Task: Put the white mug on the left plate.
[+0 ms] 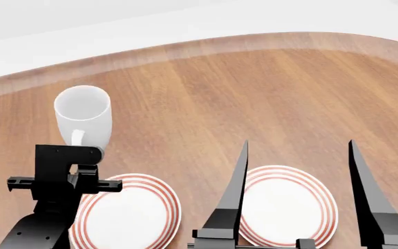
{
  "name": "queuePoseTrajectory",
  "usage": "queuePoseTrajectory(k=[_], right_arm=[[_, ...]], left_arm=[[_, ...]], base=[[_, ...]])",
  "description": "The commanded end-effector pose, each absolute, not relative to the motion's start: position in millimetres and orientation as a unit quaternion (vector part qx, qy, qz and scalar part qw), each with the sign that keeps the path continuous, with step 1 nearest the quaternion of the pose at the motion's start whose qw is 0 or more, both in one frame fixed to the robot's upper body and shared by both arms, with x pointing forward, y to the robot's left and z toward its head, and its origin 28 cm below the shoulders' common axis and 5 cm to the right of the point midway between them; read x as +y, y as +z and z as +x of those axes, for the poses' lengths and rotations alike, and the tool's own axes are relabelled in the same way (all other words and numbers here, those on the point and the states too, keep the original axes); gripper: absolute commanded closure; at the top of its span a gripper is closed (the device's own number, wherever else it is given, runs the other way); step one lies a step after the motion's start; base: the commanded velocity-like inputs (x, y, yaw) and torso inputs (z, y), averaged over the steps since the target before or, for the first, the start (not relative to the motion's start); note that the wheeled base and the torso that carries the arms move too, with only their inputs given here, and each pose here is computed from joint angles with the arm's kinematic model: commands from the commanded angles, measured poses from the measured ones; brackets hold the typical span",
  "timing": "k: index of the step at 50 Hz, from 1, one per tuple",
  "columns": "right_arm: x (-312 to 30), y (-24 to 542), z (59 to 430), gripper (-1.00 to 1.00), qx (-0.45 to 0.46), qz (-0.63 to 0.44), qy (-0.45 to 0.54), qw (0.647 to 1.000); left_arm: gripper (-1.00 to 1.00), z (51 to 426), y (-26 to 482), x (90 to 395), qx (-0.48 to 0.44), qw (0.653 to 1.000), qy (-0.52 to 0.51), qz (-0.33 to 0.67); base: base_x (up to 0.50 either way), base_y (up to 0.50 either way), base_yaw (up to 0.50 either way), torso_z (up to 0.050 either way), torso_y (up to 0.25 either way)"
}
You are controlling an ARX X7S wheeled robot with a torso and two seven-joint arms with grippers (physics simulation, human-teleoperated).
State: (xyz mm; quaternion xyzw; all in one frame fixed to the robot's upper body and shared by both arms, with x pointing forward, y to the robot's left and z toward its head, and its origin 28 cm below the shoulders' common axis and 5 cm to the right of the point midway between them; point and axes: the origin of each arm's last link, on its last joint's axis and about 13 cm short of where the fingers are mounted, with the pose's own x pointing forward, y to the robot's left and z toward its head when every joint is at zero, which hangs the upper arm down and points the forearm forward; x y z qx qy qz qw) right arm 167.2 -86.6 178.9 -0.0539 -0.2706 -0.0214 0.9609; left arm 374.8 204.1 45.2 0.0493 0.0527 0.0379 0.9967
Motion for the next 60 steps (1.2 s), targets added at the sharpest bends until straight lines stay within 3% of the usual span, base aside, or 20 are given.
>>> queuePoseTrajectory(k=[1, 36, 60], right_arm=[[-88, 180, 169, -1.00, -0.275, -0.055, -0.023, 0.960], [-87, 180, 169, -1.00, -0.275, -0.054, -0.022, 0.960], [-88, 181, 169, -1.00, -0.275, -0.054, -0.023, 0.960]], left_arm=[[1.00, 367, 33, 193, 0.059, 0.997, 0.010, 0.051], [1.00, 337, -7, 185, 0.108, 0.993, -0.004, 0.046], [1.00, 335, -6, 171, 0.102, 0.993, -0.040, 0.046]], base=[[0.00, 0.00, 0.00, 0.000, 0.010], [0.00, 0.00, 0.00, 0.000, 0.000], [0.00, 0.00, 0.00, 0.000, 0.000]])
